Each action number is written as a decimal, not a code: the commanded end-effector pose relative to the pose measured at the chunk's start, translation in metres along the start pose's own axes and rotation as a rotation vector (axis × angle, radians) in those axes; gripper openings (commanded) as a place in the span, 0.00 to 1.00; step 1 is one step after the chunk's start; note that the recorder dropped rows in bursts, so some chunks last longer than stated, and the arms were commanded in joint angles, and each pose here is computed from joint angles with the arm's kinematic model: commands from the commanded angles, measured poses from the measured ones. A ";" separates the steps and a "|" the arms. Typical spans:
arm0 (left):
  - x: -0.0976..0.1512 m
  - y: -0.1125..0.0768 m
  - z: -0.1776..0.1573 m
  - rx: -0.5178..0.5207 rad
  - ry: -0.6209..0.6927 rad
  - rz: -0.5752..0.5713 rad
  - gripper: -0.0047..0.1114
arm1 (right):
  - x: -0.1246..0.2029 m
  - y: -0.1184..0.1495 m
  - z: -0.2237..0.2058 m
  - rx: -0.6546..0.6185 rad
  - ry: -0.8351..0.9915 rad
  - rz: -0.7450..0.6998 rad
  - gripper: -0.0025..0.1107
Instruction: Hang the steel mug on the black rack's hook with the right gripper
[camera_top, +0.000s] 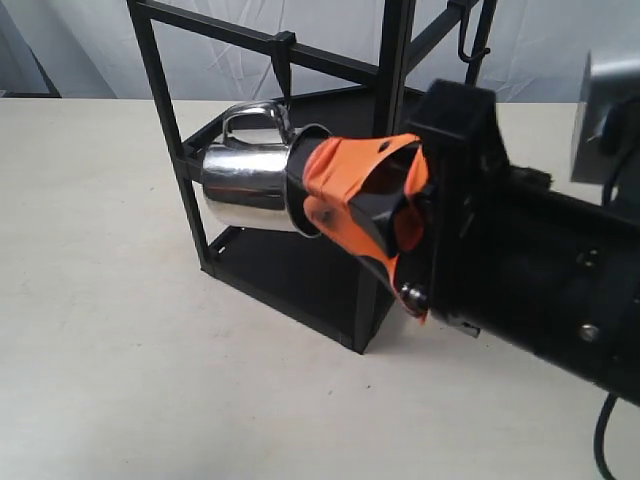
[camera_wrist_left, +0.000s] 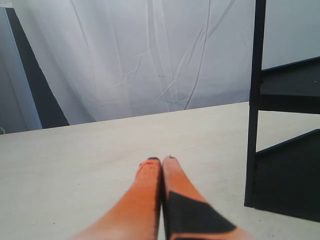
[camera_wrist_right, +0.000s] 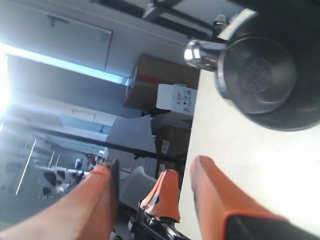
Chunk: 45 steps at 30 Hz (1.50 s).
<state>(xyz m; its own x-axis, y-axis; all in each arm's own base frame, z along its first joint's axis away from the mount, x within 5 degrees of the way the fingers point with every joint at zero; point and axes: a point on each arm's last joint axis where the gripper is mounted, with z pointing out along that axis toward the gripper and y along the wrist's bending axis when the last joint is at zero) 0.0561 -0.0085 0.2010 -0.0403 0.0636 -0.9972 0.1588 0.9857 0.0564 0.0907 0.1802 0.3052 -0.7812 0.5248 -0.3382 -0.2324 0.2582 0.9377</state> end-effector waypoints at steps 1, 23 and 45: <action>-0.001 0.000 0.000 0.004 -0.010 -0.002 0.05 | -0.005 0.012 -0.014 -0.091 0.004 -0.123 0.43; -0.001 0.000 0.000 0.004 -0.010 -0.002 0.05 | -0.053 -0.019 -0.082 0.027 -0.342 -0.754 0.43; -0.001 0.000 0.000 0.004 -0.010 -0.002 0.05 | -0.028 -0.132 -0.155 0.788 -0.541 -0.969 0.43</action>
<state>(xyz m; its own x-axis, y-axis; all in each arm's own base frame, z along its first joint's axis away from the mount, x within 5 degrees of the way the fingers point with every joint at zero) 0.0561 -0.0085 0.2010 -0.0403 0.0636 -0.9972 0.1588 0.9857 0.0564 0.0583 0.0075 0.2123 -0.1240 0.1252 -0.9844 -0.0589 0.9893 0.1332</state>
